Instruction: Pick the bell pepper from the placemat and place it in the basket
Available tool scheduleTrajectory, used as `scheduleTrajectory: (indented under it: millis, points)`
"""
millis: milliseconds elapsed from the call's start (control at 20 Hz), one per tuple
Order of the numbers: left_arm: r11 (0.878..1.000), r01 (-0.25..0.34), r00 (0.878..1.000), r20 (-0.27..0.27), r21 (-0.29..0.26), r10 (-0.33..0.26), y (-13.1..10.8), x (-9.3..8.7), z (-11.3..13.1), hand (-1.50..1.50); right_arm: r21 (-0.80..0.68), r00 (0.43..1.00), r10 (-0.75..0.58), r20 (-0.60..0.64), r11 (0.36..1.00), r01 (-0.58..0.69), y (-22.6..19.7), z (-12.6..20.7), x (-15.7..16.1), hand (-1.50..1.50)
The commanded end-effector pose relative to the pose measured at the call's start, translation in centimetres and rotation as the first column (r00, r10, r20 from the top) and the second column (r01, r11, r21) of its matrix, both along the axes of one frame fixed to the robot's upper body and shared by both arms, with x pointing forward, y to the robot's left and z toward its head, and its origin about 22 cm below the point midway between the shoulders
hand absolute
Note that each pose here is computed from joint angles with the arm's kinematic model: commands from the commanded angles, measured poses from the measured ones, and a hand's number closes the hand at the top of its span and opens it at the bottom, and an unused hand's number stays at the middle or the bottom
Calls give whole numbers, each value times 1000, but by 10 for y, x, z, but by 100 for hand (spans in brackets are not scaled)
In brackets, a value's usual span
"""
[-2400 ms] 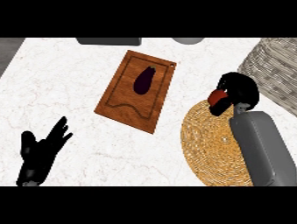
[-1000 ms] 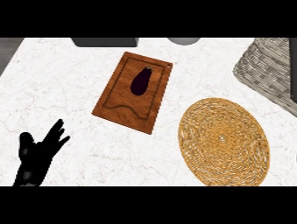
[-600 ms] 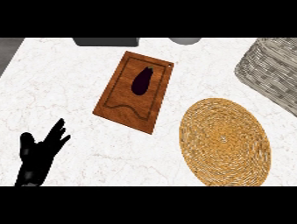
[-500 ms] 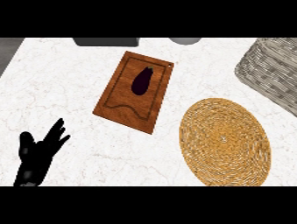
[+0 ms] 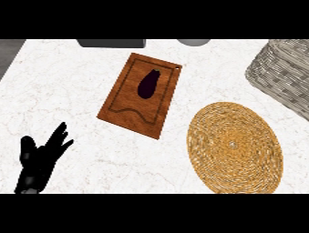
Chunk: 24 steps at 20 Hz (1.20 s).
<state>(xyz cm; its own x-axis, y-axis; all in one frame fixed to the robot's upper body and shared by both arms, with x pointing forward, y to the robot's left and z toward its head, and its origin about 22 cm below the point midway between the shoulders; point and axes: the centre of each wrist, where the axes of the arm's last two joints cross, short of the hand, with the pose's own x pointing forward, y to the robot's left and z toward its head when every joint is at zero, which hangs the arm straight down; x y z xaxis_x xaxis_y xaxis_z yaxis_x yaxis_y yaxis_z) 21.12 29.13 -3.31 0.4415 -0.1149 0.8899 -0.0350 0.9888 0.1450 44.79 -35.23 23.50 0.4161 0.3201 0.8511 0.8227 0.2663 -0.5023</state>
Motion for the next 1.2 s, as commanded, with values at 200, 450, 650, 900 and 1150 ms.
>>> scheduleTrajectory:
  millis: [200, 450, 650, 900, 1150]
  points:
    - [1000, 16, 996, -89, -4, -16, -9, -10, -7, 0, 29, 999, -7, 52, 1000, 6, -30, -48, -10, 150]
    - [1000, -5, 996, -87, -7, 5, -6, -7, -13, 0, -28, 979, -187, -87, 982, 185, -57, -86, -28, 150]
    - [1000, -7, 996, -85, 10, 8, 0, -15, -23, 0, -60, 963, -118, -243, 993, 107, -83, -74, -37, 150]
    - [1000, -6, 995, -100, -3, 6, 10, -18, -29, 0, -142, 975, -96, -202, 988, 68, -83, -53, -35, -150]
    - [1000, -21, 995, -98, 10, 22, 13, -9, -11, 0, -135, 985, -116, -126, 986, 99, -88, -61, -43, -150]
